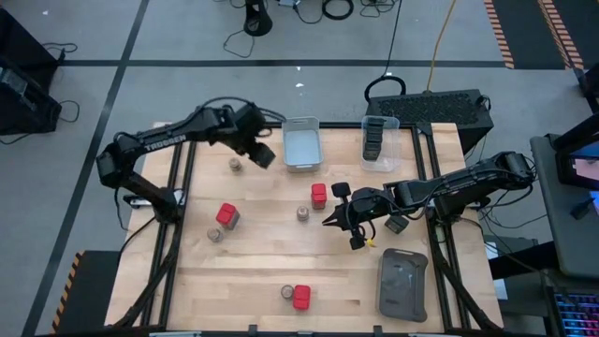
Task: Sort spices by type
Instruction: Put the black seasoning can into the transparent bin
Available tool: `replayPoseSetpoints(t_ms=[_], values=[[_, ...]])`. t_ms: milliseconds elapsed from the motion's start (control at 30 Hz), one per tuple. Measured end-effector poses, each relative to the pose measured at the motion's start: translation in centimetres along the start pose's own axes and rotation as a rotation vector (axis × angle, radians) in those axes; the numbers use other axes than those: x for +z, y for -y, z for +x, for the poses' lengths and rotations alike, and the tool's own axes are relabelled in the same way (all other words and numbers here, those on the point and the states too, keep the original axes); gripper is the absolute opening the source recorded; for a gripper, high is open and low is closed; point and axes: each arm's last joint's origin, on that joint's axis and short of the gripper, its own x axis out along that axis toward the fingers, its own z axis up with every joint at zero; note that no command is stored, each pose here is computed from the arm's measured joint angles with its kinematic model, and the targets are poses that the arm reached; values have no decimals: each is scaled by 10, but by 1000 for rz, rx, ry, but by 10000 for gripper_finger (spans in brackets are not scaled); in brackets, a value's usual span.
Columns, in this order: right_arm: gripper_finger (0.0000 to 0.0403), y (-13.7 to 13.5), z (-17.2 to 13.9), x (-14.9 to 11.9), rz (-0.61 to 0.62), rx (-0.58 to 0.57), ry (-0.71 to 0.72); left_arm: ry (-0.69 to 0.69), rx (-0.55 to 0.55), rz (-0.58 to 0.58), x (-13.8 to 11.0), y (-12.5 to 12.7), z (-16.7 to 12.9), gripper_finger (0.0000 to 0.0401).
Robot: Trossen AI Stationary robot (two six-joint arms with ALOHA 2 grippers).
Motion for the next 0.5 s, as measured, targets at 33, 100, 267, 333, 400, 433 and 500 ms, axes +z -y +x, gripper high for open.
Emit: replayPoseSetpoints(t_ms=[33, 100, 267, 333, 400, 433, 500], values=[[0, 0, -1, 2, -1, -3, -3, 3, -15, 28, -3, 7, 0, 140], [0, 2, -6, 8, 0, -2, -15, 11, -43, 84, -7, 21, 0, 142], [0, 8, -25, 30, 71, -36, -148, 47, -154, 179, -16, 51, -3, 146], [0, 11, -35, 39, 108, -56, -197, 85, -226, 212, -17, 63, -5, 147], [0, 12, -45, 44, 138, -56, -260, 123, -289, 243, -19, 75, -7, 147], [0, 12, -49, 45, 152, -53, -297, 145, -315, 260, -20, 81, -8, 147], [0, 12, -59, 47, 182, -49, -364, 180, -362, 308, -22, 92, -10, 148]])
